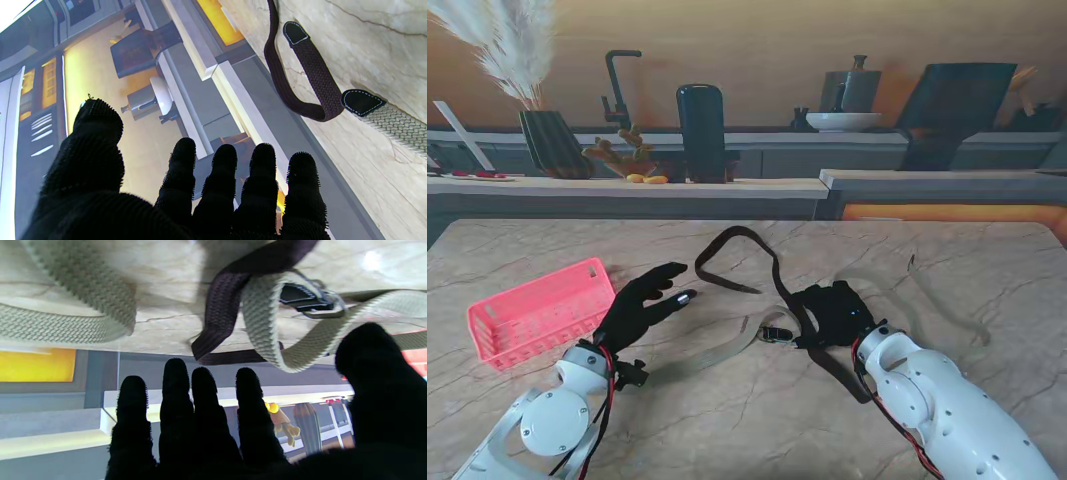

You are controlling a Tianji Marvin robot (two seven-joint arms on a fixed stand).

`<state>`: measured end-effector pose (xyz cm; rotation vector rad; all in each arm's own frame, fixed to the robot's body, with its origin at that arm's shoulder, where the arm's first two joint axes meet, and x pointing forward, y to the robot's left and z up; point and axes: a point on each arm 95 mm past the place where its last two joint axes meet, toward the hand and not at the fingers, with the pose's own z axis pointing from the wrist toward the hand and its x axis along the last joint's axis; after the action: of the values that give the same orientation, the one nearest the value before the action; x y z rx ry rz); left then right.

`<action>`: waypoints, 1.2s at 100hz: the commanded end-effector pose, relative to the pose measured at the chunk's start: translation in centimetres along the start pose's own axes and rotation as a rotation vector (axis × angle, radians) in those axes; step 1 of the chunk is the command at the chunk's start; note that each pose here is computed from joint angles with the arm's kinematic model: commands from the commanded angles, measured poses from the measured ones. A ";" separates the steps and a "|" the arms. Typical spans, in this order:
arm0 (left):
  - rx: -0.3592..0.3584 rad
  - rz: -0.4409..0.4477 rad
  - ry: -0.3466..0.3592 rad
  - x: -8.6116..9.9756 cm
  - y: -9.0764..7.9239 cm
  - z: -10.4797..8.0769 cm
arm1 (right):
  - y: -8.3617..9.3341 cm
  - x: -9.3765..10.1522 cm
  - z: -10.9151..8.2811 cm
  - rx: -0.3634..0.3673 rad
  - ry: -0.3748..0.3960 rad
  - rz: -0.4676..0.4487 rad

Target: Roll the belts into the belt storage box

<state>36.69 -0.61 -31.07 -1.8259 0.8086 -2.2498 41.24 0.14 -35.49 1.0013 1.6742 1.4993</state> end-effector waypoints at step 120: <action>-0.067 -0.044 -0.037 0.8 1.7 0.3 | -0.1 1.1 4.2 -0.018 -0.072 0.001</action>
<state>36.43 -1.53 -31.15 -1.8972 0.8456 -2.2317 44.73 2.40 -36.73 1.0646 1.6157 1.4192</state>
